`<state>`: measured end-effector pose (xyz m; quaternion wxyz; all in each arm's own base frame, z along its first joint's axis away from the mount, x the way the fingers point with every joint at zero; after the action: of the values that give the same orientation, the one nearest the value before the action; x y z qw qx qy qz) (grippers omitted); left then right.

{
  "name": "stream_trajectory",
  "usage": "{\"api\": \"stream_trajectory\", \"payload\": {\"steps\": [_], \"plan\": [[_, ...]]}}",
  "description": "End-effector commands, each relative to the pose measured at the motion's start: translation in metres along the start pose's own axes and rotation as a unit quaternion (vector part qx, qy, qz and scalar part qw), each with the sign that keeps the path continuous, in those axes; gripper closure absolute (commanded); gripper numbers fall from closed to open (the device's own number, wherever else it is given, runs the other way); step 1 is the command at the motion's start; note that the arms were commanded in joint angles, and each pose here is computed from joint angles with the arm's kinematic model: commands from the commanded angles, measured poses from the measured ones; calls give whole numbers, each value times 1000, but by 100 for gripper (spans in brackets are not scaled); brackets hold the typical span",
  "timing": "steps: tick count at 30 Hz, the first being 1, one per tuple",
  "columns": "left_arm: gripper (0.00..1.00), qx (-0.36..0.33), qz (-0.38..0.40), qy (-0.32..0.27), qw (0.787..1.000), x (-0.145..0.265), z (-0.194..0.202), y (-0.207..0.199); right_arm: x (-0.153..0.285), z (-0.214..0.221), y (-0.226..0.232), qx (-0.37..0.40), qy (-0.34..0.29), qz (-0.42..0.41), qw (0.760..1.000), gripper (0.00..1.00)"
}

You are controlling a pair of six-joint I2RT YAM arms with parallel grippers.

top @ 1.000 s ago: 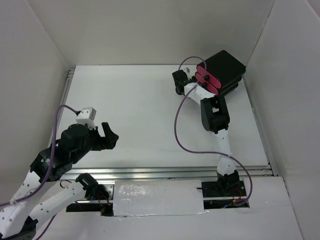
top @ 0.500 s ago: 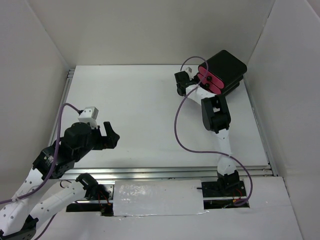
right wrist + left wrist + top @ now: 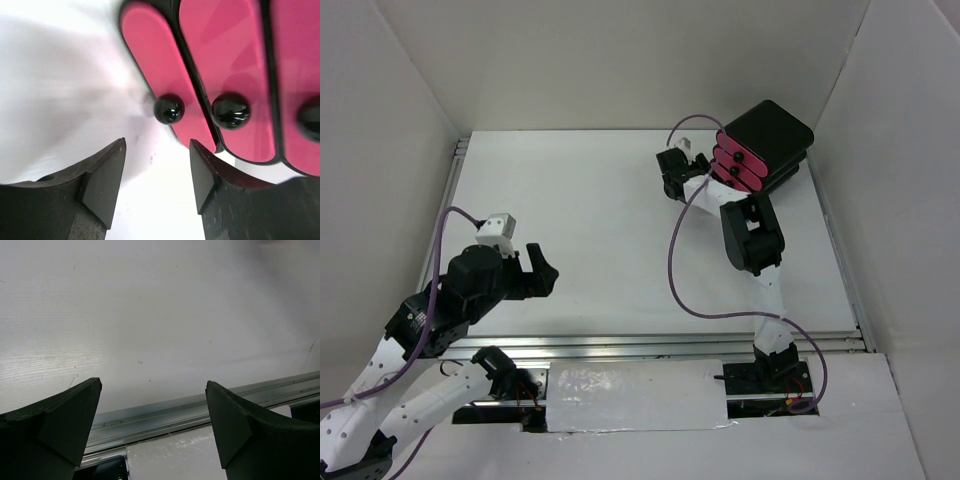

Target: Organize the makeup

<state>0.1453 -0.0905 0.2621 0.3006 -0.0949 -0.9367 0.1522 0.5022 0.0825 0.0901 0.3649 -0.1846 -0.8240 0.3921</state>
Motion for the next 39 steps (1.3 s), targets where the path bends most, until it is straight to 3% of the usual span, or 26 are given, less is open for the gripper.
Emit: {"api": "stream_trajectory", "payload": {"steps": [1,8,10,12,13,14,15,16,21,22,23,24,26,28,34,39], "plan": [[0,5,2,-20,1000,3,-5,1,21,-30,-22,-58,-24,5,998,40],[0,11,11,-36,999,9,-7,2,60,-25,-15,-87,-52,2,995,39],[1,11,9,-35,999,10,-7,2,82,-19,1,-87,-42,-68,993,42],[1,14,4,-39,999,10,-8,4,129,-24,6,-111,-69,-167,977,43],[1,16,3,-40,999,11,-8,4,156,-28,23,-143,-84,-258,952,42],[1,17,1,-41,999,11,-8,5,190,-37,0,-179,-125,-295,930,37],[1,19,-4,-44,999,10,-9,6,212,-23,12,-174,-135,-325,920,24],[1,21,-7,-44,999,10,-10,7,238,-29,-16,-223,-167,-322,905,1],[1,32,-42,-42,998,8,-12,14,312,9,-67,-281,-189,-337,879,0],[1,38,-53,-48,997,9,-13,18,334,14,-71,-290,-203,-368,860,0],[1,41,-56,-53,996,10,-15,19,358,22,-96,-314,-236,-406,825,0],[1,45,-59,-67,995,12,-20,22,364,36,-94,-309,-241,-430,813,0],[1,47,-67,-82,993,15,-26,25,385,53,-126,-348,-269,-470,765,0],[1,51,-86,-91,991,16,-30,29,388,78,-151,-374,-270,-471,752,0],[1,66,-114,-109,985,10,-33,36,354,117,-174,-419,-250,-372,790,0],[1,69,-120,-106,985,8,-30,38,311,100,-119,-319,-170,-281,889,0]]}}
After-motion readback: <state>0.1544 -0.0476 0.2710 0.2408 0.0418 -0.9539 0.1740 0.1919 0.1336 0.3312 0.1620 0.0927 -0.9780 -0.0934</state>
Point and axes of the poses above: each gripper's point midway between its finger pads, its own x axis back along the fingers, its own y axis along the line the jaws close on, z = x × y, the point moved 4 cm from there along x, back along the fingers, and after that the axes turned 2 degrees about x, right-handed, at the moved point
